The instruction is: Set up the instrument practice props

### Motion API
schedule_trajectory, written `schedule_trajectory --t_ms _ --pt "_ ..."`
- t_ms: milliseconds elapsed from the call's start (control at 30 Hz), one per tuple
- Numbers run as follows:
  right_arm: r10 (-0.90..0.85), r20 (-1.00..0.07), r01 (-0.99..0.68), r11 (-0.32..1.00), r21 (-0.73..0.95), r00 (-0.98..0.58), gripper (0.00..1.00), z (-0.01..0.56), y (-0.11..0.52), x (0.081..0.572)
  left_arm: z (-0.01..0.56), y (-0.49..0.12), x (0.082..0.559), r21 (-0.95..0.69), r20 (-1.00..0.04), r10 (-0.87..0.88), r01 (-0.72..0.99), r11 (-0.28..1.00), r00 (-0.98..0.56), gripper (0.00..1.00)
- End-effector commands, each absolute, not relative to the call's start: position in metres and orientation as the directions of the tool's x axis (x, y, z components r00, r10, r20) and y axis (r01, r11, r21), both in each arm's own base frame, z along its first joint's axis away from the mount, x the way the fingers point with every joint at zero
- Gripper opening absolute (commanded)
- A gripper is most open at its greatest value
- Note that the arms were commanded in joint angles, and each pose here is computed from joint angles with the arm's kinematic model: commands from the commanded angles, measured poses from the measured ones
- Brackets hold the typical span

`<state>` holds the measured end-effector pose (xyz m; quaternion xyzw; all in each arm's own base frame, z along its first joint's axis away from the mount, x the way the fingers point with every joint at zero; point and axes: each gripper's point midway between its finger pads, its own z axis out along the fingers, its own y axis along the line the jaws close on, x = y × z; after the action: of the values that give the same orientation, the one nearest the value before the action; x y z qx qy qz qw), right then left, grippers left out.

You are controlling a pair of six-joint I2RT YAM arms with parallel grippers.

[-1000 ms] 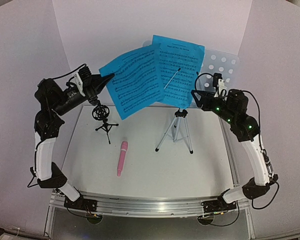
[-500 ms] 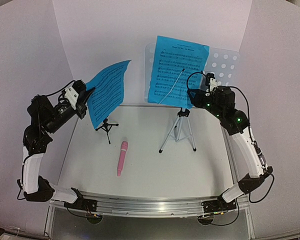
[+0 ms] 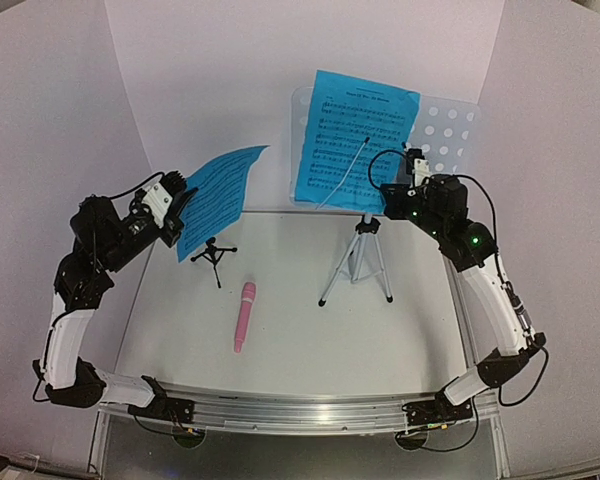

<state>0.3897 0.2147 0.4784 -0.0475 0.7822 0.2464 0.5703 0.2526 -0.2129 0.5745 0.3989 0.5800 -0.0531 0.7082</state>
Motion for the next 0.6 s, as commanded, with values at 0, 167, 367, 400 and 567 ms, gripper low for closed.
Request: schedule_trajectory --t_ms 0,167,367,400,567 --pt "0.074 -0.980 -0.501 0.851 0.159 -0.186 0.00 0.513 0.222 0.376 0.586 -0.210 0.248 0.503 -0.863 0.360 0.526 0.686 0.355 0.00" --pt "-0.012 -0.995 -0.571 0.820 0.044 -0.094 0.00 0.523 0.230 0.370 0.586 -0.210 0.248 0.498 -0.865 0.358 0.528 0.687 0.351 0.00" --pt "-0.104 -0.995 -0.585 0.807 -0.083 -0.001 0.00 0.531 0.228 0.363 0.588 -0.213 0.249 0.494 -0.867 0.350 0.534 0.686 0.354 0.00" --pt "-0.121 -0.993 -0.588 0.802 -0.102 0.007 0.00 0.529 0.228 0.362 0.588 -0.213 0.248 0.494 -0.867 0.348 0.536 0.684 0.356 0.00" --pt "-0.232 -0.971 -0.587 0.778 -0.225 0.064 0.00 0.520 0.226 0.357 0.589 -0.215 0.248 0.495 -0.867 0.345 0.543 0.678 0.359 0.00"
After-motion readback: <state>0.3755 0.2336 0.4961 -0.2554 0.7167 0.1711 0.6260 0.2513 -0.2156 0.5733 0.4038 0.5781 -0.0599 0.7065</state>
